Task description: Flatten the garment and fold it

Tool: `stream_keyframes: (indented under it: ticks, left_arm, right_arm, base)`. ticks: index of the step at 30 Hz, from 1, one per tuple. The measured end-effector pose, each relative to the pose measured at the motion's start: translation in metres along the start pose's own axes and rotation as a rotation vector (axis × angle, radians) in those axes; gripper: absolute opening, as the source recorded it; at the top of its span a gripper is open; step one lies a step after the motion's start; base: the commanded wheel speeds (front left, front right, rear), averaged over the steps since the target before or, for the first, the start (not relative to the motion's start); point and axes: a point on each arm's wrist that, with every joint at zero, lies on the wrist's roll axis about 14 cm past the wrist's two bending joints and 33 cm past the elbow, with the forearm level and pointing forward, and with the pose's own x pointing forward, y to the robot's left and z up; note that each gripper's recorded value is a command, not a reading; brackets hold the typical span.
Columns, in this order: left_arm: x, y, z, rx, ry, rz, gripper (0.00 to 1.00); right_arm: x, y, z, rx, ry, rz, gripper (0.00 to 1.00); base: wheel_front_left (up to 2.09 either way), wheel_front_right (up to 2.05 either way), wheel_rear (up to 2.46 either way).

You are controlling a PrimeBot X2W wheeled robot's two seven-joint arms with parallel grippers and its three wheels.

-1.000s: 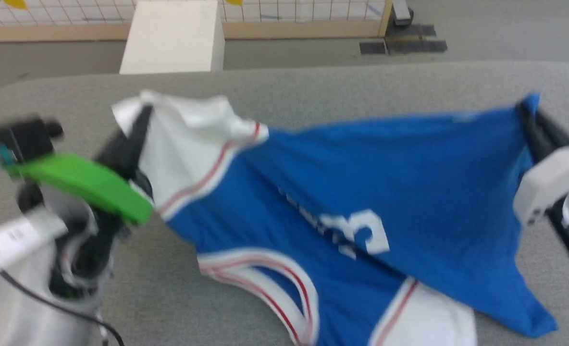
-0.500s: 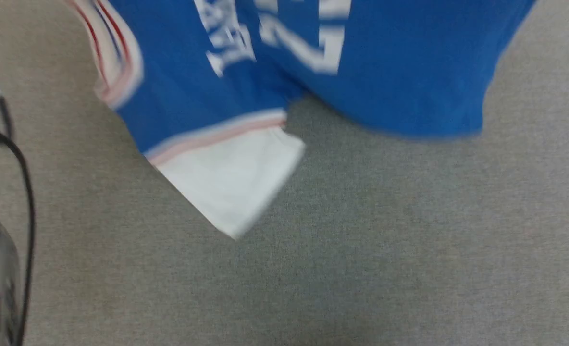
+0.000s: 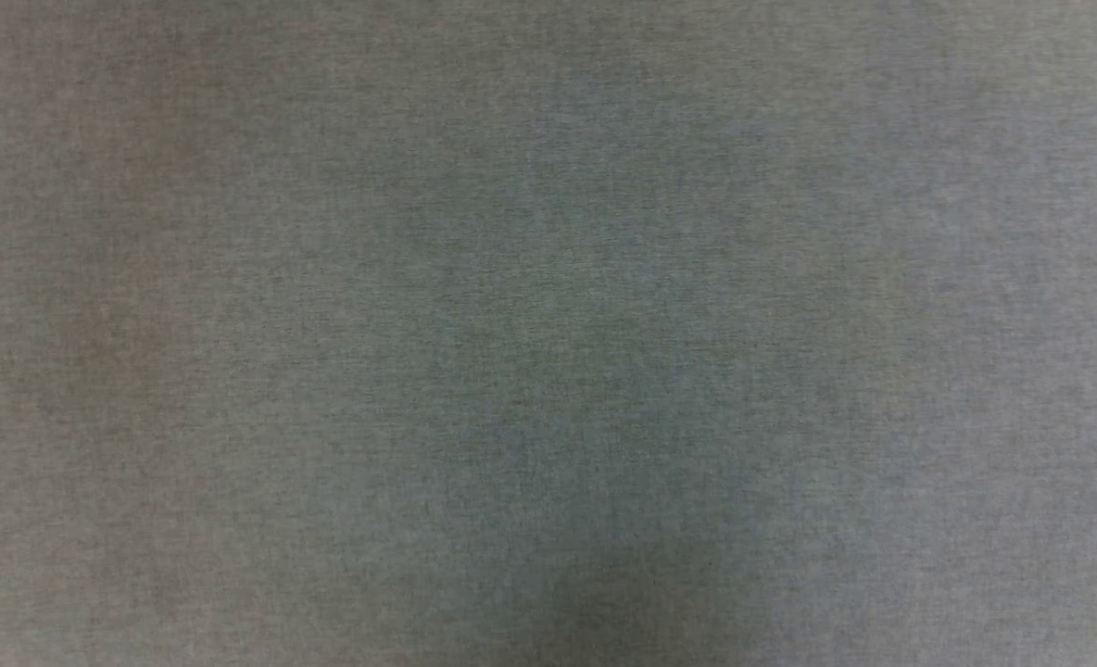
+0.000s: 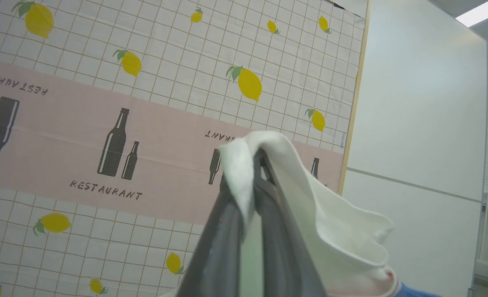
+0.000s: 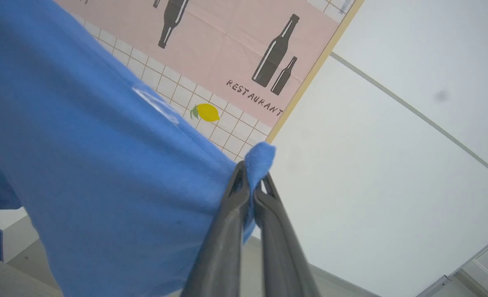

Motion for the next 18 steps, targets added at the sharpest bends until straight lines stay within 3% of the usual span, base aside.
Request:
stream_keyframes:
  ticks: [6, 10, 12, 18]
  left_arm:
    - [-0.054, 0.025, -0.07, 0.032, 0.237, 0.031, 0.0]
    - [-0.137, 0.047, -0.119, 0.09, 0.498, 0.07, 0.0]
    - [-0.183, 0.056, -0.132, 0.069, 0.612, 0.114, 0.0]
    - [-0.33, 0.061, -0.135, 0.015, 0.937, 0.227, 0.0]
  right_arm:
    - [-0.026, 0.042, -0.054, 0.08, 0.092, 0.099, 0.0]
    - [-0.068, 0.079, -0.096, 0.194, 0.197, 0.175, 0.0]
    - [-0.092, 0.094, -0.111, 0.25, 0.245, 0.201, 0.0]
    - [-0.168, 0.114, -0.133, 0.366, 0.361, 0.227, 0.0]
  base:
    - [0.0, 0.0, 0.0]
    - [0.0, 0.0, 0.0]
    - [0.0, 0.0, 0.0]
    - [0.0, 0.0, 0.0]
